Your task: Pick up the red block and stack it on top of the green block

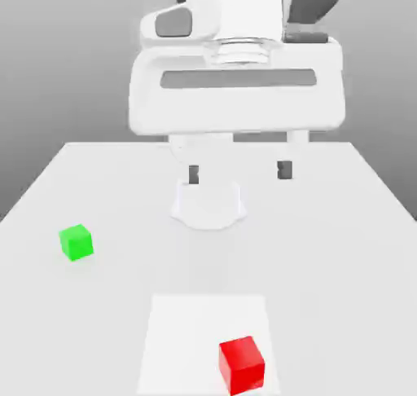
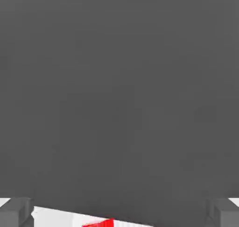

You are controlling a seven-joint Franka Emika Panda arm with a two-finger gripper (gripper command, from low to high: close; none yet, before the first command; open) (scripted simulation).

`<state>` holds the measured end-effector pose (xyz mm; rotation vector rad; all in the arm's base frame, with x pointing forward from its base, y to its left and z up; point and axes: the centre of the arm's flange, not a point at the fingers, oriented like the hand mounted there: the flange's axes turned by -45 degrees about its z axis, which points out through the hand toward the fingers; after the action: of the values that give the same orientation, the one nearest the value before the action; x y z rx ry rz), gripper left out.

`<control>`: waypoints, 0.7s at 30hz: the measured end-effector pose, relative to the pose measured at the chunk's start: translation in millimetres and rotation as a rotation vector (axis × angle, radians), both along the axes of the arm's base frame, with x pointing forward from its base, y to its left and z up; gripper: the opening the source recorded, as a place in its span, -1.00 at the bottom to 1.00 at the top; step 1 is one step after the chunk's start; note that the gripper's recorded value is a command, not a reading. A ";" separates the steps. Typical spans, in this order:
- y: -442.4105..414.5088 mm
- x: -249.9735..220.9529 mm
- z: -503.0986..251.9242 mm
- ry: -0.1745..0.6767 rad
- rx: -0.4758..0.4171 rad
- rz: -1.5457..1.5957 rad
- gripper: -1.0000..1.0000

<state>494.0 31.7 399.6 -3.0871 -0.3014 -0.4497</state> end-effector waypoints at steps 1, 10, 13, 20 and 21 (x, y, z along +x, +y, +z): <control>1.9 1.2 -19.5 0.029 -0.005 0.011 0.00; 14.3 -18.3 -187.5 0.270 -0.050 0.109 0.00; 14.7 -19.7 -228.2 0.282 -0.052 0.114 0.00; 14.8 -21.0 -250.4 0.284 -0.052 0.115 -1.00; 14.7 -21.3 -255.0 0.284 -0.052 0.115 -1.00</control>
<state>472.7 46.4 144.6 -3.1041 -0.4853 0.0006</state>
